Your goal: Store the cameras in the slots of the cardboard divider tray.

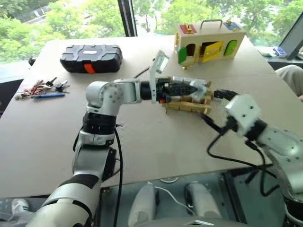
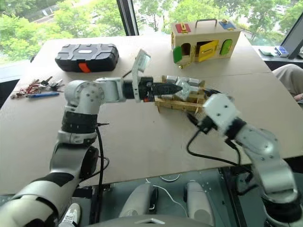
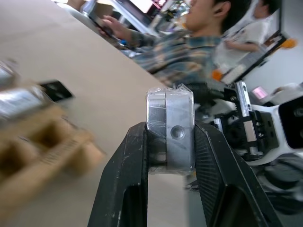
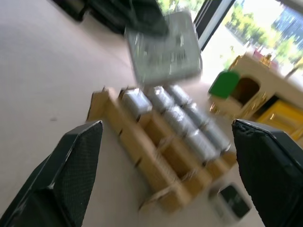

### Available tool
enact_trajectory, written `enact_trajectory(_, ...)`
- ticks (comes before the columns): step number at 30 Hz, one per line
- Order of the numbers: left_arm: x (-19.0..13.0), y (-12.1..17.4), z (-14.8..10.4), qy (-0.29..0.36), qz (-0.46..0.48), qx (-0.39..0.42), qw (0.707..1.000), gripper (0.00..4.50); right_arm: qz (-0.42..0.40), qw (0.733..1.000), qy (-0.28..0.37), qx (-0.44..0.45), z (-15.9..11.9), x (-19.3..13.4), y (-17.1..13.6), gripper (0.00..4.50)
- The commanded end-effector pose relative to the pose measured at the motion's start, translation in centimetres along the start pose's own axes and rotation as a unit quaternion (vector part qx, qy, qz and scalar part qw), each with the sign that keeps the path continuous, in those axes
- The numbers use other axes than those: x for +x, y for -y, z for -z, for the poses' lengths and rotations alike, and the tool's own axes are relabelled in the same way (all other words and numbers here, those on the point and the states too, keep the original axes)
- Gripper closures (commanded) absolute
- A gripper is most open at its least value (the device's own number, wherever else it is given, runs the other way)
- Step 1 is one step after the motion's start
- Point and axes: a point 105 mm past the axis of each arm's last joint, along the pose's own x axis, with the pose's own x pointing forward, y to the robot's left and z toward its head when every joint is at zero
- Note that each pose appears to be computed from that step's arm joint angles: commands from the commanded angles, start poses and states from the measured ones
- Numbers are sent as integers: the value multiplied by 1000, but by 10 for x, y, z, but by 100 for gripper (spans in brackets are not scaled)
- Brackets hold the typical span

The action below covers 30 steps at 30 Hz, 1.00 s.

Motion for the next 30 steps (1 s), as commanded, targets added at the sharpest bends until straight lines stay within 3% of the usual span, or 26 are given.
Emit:
enact_trajectory(1,14,-6,-16,-2,36,82,996,372,2,999,31,-10,-23,-28,13,7)
enact_trajectory(9,31,-35,1,-126,39,227,965,372,9,1000,23,-7,-32,-63,19,7)
enact_trajectory(18,31,-51,20,-214,6,295,931,372,6,999,37,-11,-39,-57,9,7)
enact_trajectory(27,34,-58,23,-251,-21,335,908,372,-6,999,34,-11,-36,-53,8,7)
enact_trajectory(30,34,-60,26,-279,-20,371,885,372,-8,999,35,-11,-36,-51,9,7)
